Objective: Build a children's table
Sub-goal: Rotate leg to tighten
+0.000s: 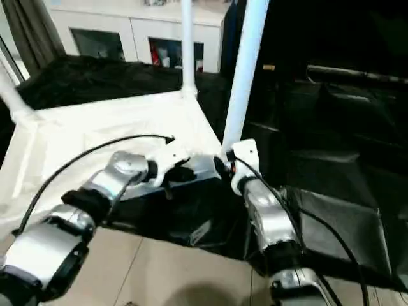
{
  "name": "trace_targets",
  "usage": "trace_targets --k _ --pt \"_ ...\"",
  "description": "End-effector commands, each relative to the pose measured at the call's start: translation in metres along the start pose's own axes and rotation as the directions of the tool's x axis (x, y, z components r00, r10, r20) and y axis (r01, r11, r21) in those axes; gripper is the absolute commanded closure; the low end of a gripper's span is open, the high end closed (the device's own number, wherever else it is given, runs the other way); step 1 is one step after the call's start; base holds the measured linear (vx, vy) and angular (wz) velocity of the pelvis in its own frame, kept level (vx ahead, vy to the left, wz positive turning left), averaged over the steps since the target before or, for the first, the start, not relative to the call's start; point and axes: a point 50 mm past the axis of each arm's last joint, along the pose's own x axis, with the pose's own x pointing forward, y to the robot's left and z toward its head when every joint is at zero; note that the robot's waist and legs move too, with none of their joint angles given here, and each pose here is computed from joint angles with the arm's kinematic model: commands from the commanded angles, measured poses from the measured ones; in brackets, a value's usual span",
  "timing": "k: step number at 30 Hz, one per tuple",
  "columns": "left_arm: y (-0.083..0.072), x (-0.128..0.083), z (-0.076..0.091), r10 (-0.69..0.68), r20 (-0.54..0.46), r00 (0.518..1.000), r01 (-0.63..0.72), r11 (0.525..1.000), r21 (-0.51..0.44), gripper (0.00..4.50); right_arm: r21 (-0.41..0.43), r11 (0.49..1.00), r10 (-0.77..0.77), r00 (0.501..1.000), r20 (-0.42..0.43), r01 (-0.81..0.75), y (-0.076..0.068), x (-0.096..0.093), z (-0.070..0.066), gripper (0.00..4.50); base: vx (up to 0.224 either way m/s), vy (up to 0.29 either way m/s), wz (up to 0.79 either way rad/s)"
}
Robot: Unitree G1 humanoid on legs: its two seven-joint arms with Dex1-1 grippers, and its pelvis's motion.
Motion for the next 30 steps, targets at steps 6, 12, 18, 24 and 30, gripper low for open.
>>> trace_targets --k 6,12,18,24,30 --pt "0.0 -0.004 0.005 -0.05 0.02 0.999 0.047 0.994 0.102 4.5 0.002 0.972 0.234 0.968 0.089 -0.235 0.013 -0.007 0.012 0.78 0.0 0.0 0.0" --pt "0.004 -0.023 -0.008 -0.127 -0.015 0.992 0.128 0.978 0.164 4.5 -0.138 0.868 0.485 0.873 0.039 -0.476 -0.002 -0.035 0.018 0.4 0.0 0.0 0.0" --pt "-0.003 -0.042 -0.016 -0.32 -0.003 0.947 0.315 0.929 0.197 4.5 -0.203 0.767 0.616 0.787 -0.032 -0.609 -0.01 -0.053 0.018 0.4 0.0 0.0 0.0" --pt "-0.01 -0.052 -0.019 -0.441 -0.004 0.898 0.434 0.882 0.182 4.5 -0.214 0.708 0.67 0.736 -0.101 -0.674 -0.009 -0.057 0.016 0.4 0.0 0.0 0.0" --pt "-0.009 -0.056 -0.018 -0.438 -0.002 0.899 0.431 0.883 0.184 4.5 -0.245 0.659 0.683 0.702 -0.2 -0.711 -0.011 -0.06 0.008 0.72 0.0 0.0 0.0"
